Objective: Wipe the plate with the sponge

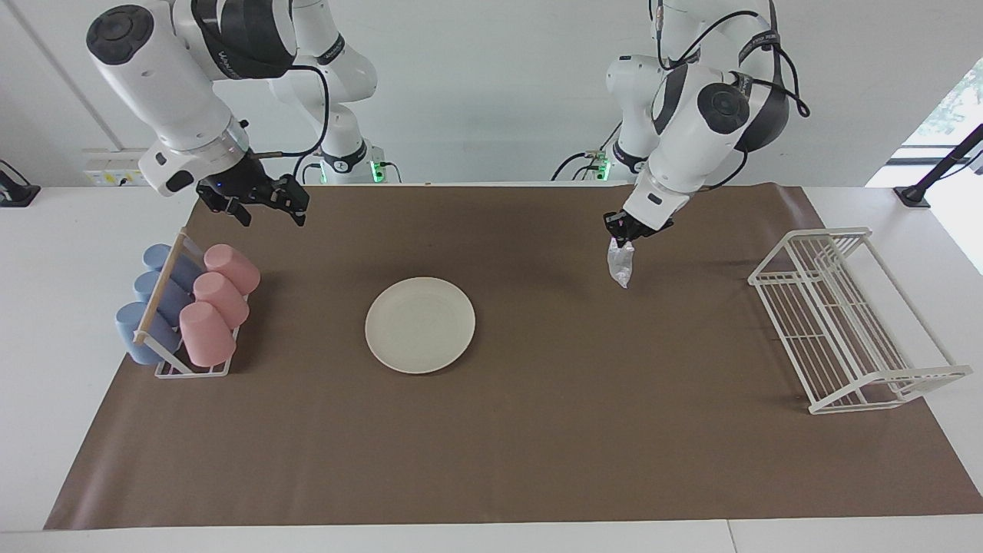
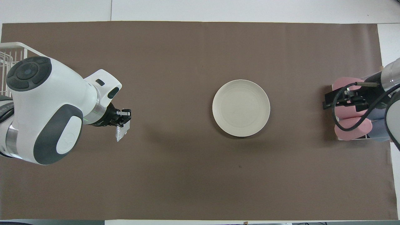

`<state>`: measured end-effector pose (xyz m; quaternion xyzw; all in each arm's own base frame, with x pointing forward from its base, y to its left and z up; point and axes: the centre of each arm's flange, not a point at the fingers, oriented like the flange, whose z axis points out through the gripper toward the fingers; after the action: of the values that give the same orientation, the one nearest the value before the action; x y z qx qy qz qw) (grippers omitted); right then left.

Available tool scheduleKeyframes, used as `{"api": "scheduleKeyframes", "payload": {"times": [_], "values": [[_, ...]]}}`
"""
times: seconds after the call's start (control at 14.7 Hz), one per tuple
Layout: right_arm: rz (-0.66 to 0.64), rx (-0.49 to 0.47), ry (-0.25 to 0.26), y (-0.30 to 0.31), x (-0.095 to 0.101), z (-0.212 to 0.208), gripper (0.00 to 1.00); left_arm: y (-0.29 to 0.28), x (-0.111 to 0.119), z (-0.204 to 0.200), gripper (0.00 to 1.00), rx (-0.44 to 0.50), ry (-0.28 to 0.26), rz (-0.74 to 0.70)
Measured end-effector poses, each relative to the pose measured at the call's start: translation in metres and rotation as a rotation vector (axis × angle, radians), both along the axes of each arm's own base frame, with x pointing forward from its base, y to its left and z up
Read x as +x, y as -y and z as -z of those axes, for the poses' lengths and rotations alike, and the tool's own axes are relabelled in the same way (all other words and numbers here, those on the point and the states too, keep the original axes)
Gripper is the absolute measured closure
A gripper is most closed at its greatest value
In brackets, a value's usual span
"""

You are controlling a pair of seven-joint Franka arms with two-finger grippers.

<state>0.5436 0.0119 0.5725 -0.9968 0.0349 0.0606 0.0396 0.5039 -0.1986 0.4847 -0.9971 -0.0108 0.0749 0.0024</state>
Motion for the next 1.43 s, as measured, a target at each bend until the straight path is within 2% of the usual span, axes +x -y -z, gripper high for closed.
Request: {"api": "scheduleKeyframes", "payload": {"times": [0.34, 0.61, 0.95, 1.22, 1.43], "values": [[-0.025, 0.003, 0.018, 0.011, 0.001, -0.007, 0.00, -0.029, 0.010, -0.012, 0.96, 0.330, 0.019, 0.047], [-0.078, 0.007, 0.051, 0.025, 0.001, -0.019, 0.00, -0.049, 0.029, -0.027, 0.96, 0.580, -0.003, 0.054], [-0.080, 0.007, 0.060, 0.028, 0.001, -0.023, 0.00, -0.060, 0.046, -0.020, 0.96, 0.849, 0.013, 0.092], [-0.080, 0.007, 0.060, 0.028, 0.001, -0.023, 0.00, -0.065, 0.066, 0.002, 0.96, 1.039, 0.029, 0.139], [-0.080, 0.007, 0.060, 0.028, 0.001, -0.023, 0.00, -0.070, 0.094, 0.040, 0.96, 1.187, 0.011, 0.174]]}}
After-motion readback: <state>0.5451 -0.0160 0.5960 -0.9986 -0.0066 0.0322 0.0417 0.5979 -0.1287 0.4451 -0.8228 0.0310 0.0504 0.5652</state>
